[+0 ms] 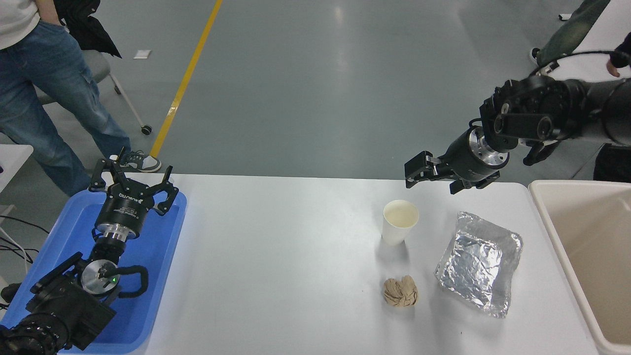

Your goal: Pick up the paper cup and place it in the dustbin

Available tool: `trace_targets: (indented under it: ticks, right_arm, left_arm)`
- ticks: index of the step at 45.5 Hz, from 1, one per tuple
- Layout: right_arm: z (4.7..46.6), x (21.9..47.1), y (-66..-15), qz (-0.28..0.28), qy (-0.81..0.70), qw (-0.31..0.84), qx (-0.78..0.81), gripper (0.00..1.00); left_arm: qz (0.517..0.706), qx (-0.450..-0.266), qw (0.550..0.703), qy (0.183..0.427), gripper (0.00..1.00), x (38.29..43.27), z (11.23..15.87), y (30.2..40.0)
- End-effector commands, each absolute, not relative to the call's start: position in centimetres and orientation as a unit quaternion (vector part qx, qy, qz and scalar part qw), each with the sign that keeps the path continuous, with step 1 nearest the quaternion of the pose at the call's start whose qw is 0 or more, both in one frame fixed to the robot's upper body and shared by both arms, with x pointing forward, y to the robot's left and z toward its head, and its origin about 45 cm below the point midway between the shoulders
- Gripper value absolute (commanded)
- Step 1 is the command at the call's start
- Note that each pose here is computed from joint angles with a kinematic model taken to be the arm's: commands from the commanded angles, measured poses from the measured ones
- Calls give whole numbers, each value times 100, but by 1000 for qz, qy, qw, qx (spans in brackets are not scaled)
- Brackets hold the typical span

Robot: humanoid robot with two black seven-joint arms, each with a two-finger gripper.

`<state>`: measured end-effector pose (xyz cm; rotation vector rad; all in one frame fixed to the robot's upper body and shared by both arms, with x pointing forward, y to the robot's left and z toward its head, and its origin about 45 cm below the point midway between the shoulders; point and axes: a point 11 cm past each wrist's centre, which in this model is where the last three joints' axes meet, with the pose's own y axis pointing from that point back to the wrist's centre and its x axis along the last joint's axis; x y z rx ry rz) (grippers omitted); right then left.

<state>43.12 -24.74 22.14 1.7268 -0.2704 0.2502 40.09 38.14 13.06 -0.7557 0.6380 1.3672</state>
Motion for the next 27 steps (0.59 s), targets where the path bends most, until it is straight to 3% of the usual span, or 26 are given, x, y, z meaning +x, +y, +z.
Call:
trace_targets:
  ticks: [1,17,27]
  right_arm:
    - [1689,4333,-2473,138,-135,636,747,100]
    - [1317,4306,-2534,154,-150,638,739,98]
    - [1101,4199,-2553,157,-148,640,737,89]
  left_arm:
    - [605,-335,665,282,100,4012,1310,3812]
    - [605,-334,665,283,100,4010,1306,3814]
    - [605,-335,665,282,100,4010,1307,3815]
